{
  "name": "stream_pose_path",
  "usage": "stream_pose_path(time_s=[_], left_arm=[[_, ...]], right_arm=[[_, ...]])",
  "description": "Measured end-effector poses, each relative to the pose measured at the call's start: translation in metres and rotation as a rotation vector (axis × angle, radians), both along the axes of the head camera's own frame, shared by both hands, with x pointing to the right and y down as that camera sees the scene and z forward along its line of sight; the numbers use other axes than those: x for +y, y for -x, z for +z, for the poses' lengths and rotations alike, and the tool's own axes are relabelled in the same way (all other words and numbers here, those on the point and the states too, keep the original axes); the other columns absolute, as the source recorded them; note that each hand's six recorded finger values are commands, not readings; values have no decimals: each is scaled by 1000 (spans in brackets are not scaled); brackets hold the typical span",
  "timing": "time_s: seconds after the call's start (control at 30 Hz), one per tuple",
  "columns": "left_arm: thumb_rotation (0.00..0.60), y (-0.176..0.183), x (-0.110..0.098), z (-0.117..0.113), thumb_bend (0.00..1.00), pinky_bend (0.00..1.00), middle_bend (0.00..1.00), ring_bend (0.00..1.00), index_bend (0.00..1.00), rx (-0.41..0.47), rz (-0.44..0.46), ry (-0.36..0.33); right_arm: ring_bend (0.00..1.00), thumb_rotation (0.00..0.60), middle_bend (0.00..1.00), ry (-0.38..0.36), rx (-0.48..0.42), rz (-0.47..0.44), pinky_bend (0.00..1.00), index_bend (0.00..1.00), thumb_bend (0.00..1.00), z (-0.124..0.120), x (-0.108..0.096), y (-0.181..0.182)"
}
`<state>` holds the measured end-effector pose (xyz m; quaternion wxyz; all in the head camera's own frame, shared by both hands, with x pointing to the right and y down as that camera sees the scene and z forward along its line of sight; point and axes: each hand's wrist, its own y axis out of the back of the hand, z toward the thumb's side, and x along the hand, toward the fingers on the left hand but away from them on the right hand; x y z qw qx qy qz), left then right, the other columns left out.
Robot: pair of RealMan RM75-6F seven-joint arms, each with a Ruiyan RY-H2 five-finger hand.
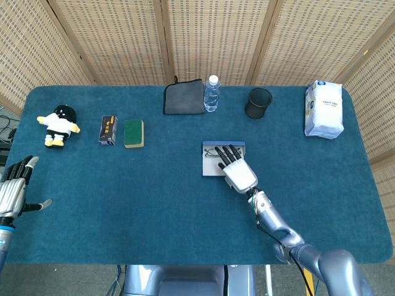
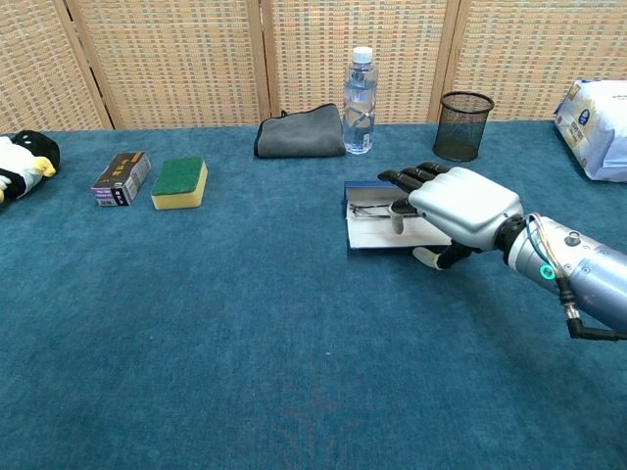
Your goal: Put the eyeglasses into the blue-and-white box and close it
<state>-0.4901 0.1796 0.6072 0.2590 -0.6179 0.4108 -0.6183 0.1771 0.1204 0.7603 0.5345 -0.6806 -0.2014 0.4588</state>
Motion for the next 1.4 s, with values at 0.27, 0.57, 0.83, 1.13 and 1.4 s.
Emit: stream_pose_path(time_s=[0.27,0.57,0.83,1.13,1.4], left_arm=[[600,0,0,0,0,0,0,0,0,2,0,2],[600,1,-1,0,0,0,0,0,0,1,-3,3],[600,2,-1,1,0,0,0,0,0,-1,-6,5],[600,2,-1,1,0,0,0,0,0,0,-7,5],[600,1,0,1,0,0,0,0,0,1,-3,6]], right_arm=[[0,600,0,-39,12,27,63,393,464,-1,-16,0],[0,600,0,-42,31,79,62,401,465,4,-38,0],[0,600,6,-24,40,67,62,581,470,9,-33,-2],[0,600,57,-35,11,41,62,663,517,3,-30,-6],[0,600,73,-6,-50,0,63,667,543,-9,-15,-14]])
